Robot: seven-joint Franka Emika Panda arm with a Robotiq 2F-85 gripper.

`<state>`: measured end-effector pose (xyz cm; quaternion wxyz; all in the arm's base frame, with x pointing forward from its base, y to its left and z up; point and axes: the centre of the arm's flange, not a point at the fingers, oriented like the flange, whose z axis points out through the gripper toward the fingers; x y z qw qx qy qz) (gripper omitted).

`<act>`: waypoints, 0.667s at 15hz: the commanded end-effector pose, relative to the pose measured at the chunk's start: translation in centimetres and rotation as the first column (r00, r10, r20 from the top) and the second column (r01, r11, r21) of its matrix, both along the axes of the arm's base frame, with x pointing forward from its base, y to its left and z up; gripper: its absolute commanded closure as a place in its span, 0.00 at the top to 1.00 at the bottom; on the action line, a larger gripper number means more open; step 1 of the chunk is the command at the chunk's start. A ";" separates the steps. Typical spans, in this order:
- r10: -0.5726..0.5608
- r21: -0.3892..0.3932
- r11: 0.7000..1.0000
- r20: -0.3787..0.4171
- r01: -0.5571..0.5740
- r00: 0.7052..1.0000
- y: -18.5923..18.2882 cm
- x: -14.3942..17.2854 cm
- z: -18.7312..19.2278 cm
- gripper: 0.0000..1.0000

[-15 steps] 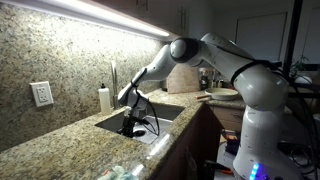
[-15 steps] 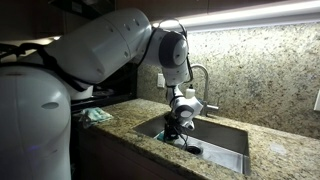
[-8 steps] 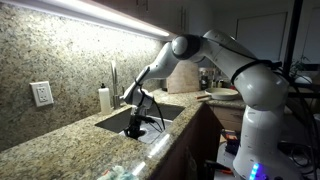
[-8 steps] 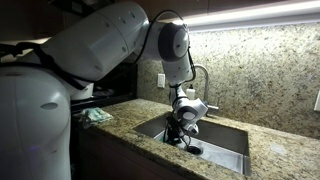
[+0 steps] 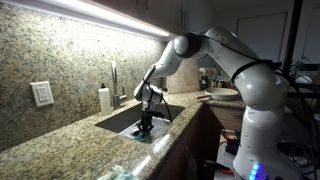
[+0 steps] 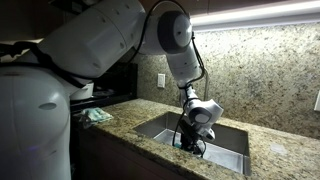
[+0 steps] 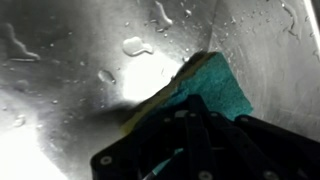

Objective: Push the faucet to the left, use the sponge in the sink to wipe the sink

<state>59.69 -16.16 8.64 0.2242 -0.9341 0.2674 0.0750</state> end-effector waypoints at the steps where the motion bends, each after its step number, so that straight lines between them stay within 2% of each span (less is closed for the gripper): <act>1: -0.104 -0.100 0.990 -0.032 0.101 0.994 -6.6 -2.6 -2.4 0.00; 5: -0.195 -0.171 0.967 -0.005 0.191 0.981 -12.7 -2.4 -0.9 0.00; 10: -0.300 -0.290 0.905 0.086 0.312 0.950 -21.3 -2.5 1.7 0.00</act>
